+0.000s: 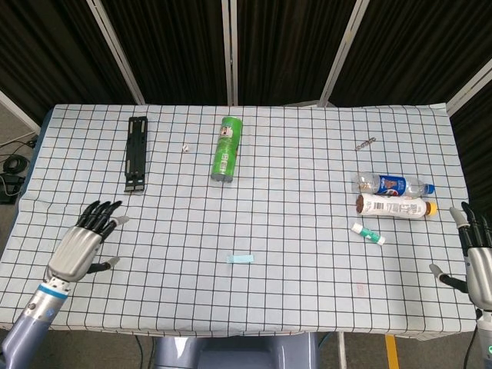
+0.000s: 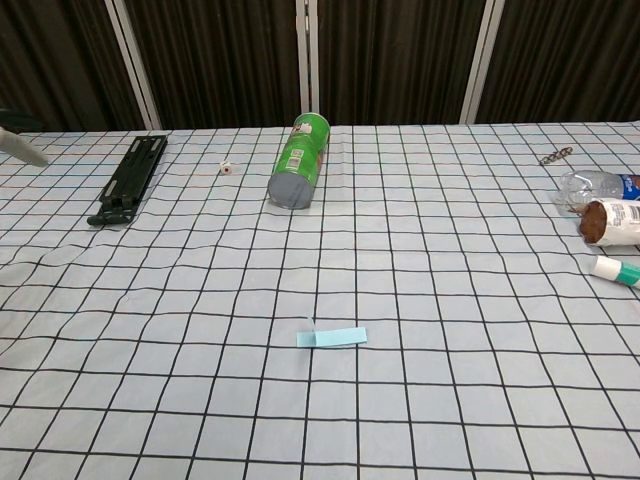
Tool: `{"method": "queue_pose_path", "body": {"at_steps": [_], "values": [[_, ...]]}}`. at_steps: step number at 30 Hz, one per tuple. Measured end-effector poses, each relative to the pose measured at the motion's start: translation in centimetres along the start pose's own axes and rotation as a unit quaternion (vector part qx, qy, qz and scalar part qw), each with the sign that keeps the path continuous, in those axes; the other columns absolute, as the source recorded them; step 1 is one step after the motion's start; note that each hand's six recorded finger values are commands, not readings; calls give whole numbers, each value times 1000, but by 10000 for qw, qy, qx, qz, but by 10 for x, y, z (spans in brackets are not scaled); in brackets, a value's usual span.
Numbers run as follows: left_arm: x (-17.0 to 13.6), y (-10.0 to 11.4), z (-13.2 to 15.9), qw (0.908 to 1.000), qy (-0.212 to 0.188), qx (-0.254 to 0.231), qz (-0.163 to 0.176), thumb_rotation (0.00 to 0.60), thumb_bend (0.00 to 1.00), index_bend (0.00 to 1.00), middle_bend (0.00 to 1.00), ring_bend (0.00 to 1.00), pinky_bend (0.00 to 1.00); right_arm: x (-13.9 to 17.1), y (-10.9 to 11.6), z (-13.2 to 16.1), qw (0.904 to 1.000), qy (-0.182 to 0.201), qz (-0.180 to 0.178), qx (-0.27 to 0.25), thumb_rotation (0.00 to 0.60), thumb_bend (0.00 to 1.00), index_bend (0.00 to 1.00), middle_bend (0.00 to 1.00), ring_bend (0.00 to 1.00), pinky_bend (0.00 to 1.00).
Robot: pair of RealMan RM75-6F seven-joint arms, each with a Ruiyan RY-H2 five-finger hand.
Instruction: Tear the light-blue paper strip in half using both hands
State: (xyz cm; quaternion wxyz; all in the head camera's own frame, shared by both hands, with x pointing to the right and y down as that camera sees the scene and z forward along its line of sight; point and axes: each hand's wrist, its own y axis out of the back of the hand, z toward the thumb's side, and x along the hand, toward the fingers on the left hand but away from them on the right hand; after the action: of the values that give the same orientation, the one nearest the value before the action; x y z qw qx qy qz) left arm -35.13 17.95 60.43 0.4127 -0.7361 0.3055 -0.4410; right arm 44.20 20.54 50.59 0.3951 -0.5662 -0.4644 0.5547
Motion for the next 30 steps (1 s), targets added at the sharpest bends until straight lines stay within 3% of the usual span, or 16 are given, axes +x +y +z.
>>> {"method": "queue_pose_path", "body": {"at_steps": [3, 6, 12, 20, 30], "values": [[34, -8, 31, 9963, -831, 205, -66, 600, 359, 363, 0, 0, 0, -4, -1, -3, 9999, -73, -22, 73, 600, 0, 0, 0, 0, 0], [66, -19, 66, 9850, -1654, 457, -178, 600, 360, 364, 0, 0, 0, -5, -2, -6, 9999, -127, 3, 96, 600, 0, 0, 0, 0, 0], [112, -46, 122, 9595, -2634, 889, -452, 600, 359, 364, 0, 0, 0, -10, -4, -16, 9994, -310, 29, 150, 600, 0, 0, 0, 0, 0], [134, -79, 161, 9416, -3089, 1140, -712, 600, 397, 389, 0, 0, 0, -12, -7, -29, 9985, -524, 110, 150, 600, 0, 0, 0, 0, 0], [141, -94, 175, 9336, -3205, 1336, -885, 600, 450, 391, 0, 0, 0, -14, -6, -38, 9979, -638, 106, 85, 600, 0, 0, 0, 0, 0]]}}
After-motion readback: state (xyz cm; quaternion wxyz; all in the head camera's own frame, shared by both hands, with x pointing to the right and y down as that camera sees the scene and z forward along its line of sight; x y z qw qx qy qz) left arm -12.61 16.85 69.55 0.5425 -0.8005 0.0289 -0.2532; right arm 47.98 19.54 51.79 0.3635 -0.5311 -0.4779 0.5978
